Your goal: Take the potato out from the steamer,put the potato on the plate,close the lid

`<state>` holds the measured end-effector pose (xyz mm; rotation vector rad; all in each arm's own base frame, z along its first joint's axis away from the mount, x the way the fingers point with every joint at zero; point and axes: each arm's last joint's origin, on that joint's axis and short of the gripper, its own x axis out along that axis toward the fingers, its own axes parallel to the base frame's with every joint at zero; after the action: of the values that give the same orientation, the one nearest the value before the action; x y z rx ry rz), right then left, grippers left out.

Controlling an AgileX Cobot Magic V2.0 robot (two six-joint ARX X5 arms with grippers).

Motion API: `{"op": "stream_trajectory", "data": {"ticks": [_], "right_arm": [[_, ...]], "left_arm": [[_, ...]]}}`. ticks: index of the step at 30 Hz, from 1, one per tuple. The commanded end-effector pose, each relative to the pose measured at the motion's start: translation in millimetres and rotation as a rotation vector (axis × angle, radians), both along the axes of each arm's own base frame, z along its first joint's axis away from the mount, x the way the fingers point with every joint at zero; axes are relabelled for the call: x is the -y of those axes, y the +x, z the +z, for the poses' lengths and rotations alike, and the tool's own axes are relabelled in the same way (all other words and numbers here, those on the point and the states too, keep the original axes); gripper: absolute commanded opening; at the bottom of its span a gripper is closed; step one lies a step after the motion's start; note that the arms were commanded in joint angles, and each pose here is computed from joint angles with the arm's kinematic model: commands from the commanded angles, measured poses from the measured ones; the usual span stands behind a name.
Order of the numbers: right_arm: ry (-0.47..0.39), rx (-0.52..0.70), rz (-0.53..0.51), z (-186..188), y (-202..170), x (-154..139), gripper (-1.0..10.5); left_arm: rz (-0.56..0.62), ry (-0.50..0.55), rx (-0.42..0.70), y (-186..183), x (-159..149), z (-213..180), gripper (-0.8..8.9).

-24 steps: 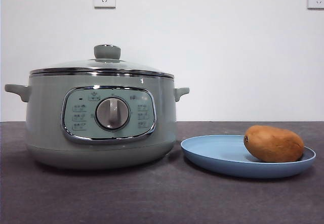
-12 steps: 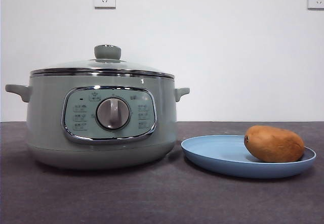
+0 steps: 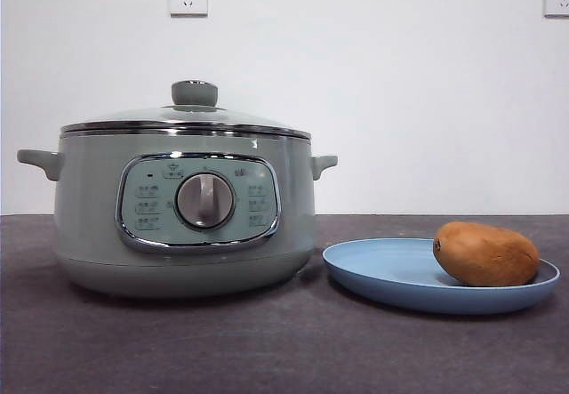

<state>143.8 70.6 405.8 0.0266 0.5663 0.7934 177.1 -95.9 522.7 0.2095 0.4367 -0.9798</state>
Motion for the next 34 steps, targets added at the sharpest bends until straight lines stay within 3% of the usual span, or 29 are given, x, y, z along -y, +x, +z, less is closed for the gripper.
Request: {"op": "stream_trajectory", "data": {"ticks": [1,6,13,17,21,28,34], "right_arm": [[-0.002,0.005,0.002,0,0,0,0.0],[-0.002,0.005,0.002,0,0,0,0.0],[-0.002,0.005,0.002,0,0,0,0.0],[-0.002,0.005,0.002,0,0,0,0.0],[-0.002,0.005,0.002,0,0,0,0.0],[-0.002,0.005,0.002,0,0,0,0.0],[-0.002,0.005,0.002,0,0,0,0.0]], "left_arm": [[-0.039,-0.019,0.025,9,5,-19,-0.04],[-0.021,-0.084,0.08,9,4,-72,-0.04],[0.075,-0.269,0.205,-18,-18,-184,-0.03],[0.204,-0.375,0.291,-41,-39,-248,-0.04],[0.387,-0.412,0.318,-59,-55,-293,-0.03],[0.498,-0.435,0.338,-74,-66,-333,-0.03],[0.558,-0.396,0.275,-79,-72,-349,-0.03]]}}
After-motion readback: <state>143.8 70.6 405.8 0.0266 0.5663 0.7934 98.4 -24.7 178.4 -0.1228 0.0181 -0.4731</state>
